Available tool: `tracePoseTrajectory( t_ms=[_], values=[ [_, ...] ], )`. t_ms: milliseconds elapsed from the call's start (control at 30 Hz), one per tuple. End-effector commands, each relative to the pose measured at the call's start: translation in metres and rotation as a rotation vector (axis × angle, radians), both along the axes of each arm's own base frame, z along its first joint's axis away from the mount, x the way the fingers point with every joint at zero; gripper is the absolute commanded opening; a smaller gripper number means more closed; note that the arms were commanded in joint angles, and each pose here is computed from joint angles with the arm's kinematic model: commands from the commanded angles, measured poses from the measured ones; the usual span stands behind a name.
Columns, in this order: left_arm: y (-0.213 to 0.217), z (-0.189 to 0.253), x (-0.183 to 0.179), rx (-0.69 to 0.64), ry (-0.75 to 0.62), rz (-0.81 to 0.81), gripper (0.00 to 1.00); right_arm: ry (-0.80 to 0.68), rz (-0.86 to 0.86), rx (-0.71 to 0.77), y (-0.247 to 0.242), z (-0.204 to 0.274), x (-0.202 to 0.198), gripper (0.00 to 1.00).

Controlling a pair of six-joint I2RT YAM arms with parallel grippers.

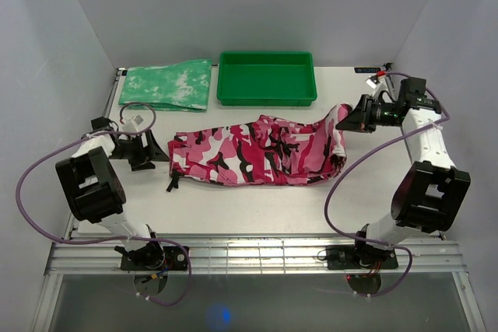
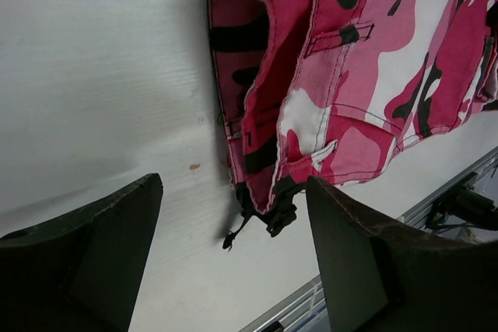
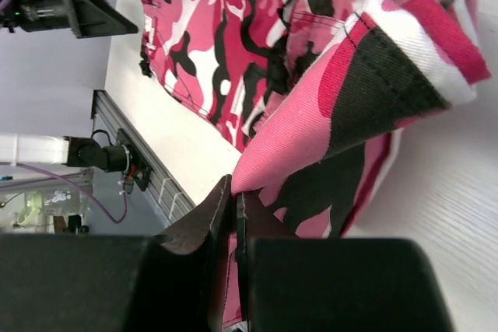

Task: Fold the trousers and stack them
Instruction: Fold the trousers

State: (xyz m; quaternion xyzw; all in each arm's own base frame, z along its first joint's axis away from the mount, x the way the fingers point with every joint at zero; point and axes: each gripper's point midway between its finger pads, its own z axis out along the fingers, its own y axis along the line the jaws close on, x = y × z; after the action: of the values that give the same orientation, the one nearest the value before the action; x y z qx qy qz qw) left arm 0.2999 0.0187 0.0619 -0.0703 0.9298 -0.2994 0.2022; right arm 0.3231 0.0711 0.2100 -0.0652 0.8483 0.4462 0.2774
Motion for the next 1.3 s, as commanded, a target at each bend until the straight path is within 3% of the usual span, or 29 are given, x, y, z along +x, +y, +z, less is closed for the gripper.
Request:
tracePoseTrajectory(
  t_ms=[0,100,333,600,1267],
  values=[
    [-0.017,0.002,0.017,-0.044,-0.065,-0.020,0.84,-0.083,0.021,0.065,0.029,0.030,0.010,0.08],
    [-0.030,-0.008,0.016,-0.057,-0.045,-0.048,0.77,-0.101,0.048,0.091,0.056,0.039,0.014,0.08],
    [-0.052,-0.024,0.011,-0.088,-0.007,-0.067,0.51,-0.112,0.160,0.128,0.134,0.047,0.015,0.08],
    [-0.069,-0.034,0.009,-0.118,0.036,-0.085,0.00,-0.083,0.209,0.143,0.213,0.039,0.026,0.08],
    [-0.087,-0.032,-0.012,-0.149,0.063,-0.051,0.00,0.023,0.348,0.122,0.383,-0.018,0.004,0.08]
  ],
)
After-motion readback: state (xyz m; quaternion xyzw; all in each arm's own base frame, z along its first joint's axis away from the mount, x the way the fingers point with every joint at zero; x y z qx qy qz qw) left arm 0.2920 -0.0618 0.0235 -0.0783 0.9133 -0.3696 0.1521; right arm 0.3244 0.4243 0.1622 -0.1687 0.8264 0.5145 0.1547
